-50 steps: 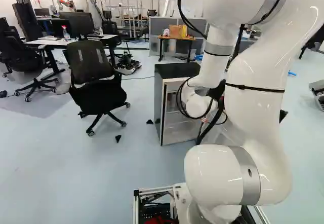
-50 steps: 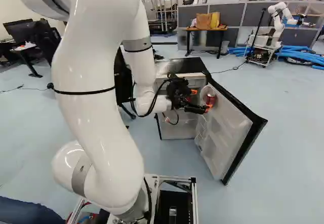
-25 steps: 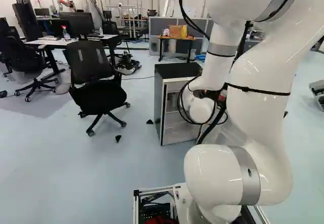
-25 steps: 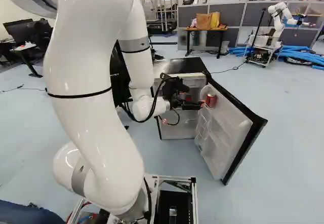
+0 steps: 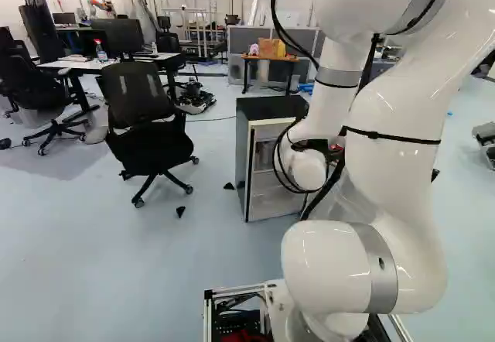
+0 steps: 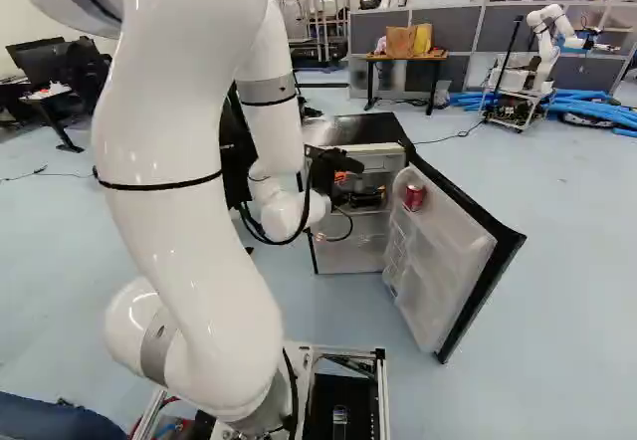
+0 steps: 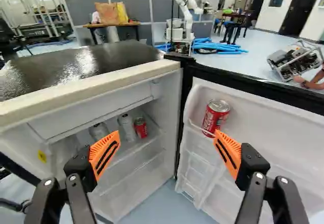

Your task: Grab a drink from the fridge

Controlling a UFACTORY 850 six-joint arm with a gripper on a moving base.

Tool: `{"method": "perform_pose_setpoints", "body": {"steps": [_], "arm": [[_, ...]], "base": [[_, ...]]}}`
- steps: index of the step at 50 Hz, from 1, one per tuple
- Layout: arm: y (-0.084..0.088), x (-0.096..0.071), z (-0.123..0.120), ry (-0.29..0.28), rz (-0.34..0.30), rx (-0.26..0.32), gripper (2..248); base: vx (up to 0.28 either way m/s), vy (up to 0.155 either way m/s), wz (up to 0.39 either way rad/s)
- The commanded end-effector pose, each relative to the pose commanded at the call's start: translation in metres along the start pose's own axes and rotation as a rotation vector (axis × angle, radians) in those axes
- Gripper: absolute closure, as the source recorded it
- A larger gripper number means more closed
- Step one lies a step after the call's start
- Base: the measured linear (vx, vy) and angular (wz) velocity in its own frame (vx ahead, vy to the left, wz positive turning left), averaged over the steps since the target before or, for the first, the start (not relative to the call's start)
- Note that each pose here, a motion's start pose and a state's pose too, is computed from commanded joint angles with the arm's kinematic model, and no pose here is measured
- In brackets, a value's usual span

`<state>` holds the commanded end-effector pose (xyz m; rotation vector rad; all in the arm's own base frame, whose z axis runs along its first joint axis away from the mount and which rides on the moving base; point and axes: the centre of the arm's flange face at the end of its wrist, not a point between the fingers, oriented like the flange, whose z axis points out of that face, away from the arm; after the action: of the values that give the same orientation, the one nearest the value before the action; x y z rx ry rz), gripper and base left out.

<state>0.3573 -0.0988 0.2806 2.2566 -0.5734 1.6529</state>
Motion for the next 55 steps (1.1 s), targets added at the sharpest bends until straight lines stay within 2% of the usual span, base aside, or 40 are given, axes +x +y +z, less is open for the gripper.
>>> {"method": "perform_pose_setpoints", "body": {"steps": [12, 25, 32, 55], "arm": [[-0.011, -0.014, 0.005, -0.052, -0.045, 0.111, 3], [-0.018, -0.03, 0.009, -0.127, -0.082, 0.188, 3], [-0.019, -0.039, 0.012, -0.159, -0.09, 0.198, 3], [-0.022, -0.061, 0.028, -0.205, -0.099, 0.196, 3]], "base": [[0.0, 0.0, 0.0], [0.0, 0.0, 0.0], [0.0, 0.0, 0.0], [0.0, 0.0, 0.0]]}}
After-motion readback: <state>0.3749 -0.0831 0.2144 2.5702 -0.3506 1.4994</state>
